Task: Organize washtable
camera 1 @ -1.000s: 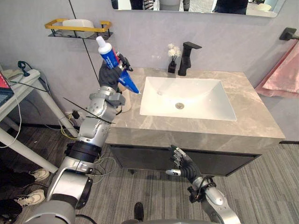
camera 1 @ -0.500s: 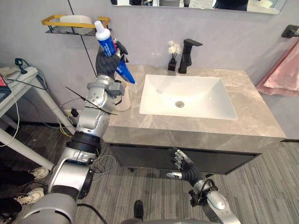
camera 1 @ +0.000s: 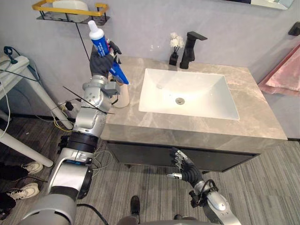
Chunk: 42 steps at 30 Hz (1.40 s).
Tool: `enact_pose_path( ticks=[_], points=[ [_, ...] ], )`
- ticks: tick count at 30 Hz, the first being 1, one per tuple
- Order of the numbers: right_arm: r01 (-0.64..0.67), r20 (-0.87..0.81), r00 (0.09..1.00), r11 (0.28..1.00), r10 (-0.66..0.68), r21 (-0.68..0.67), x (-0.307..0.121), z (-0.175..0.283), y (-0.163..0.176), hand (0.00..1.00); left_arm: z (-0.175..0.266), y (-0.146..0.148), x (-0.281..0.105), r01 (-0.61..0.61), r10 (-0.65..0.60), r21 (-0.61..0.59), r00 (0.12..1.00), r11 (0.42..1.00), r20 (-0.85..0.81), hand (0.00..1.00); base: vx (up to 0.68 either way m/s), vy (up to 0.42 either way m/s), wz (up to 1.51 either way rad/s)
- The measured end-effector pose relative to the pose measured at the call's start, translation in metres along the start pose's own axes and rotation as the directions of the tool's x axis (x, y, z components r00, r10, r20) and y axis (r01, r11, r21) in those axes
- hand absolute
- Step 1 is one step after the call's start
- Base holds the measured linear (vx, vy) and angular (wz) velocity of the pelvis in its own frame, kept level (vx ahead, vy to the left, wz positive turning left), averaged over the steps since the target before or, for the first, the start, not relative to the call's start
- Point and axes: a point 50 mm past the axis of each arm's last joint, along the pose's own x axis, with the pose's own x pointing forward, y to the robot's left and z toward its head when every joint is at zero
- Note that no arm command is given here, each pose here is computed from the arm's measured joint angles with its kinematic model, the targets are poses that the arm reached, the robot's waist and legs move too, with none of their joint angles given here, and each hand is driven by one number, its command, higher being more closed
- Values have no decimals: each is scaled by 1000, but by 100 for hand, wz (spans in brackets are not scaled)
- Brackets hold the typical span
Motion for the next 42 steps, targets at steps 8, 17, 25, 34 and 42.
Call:
enact_pose_path(
  ticks=[8,17,25,34,42],
  points=[
    [-2,7,1000,1000,2,-3,2,2,0,0,17,7,9,-34,33,10,998,999,53,100,33,-16,-7],
    [-6,14,1000,1000,6,-7,3,3,0,0,22,10,16,-46,45,19,997,999,60,100,0,0,0],
    [-8,15,1000,1000,8,-8,4,4,0,0,28,15,17,-52,49,40,996,998,73,100,4,-1,0],
    [-9,15,1000,1000,9,-8,4,4,0,0,28,15,17,-51,48,41,996,998,72,100,0,0,0],
    [-12,15,1000,1000,12,-7,4,4,1,0,25,14,16,-47,44,40,997,998,64,100,0,0,0]
  ],
)
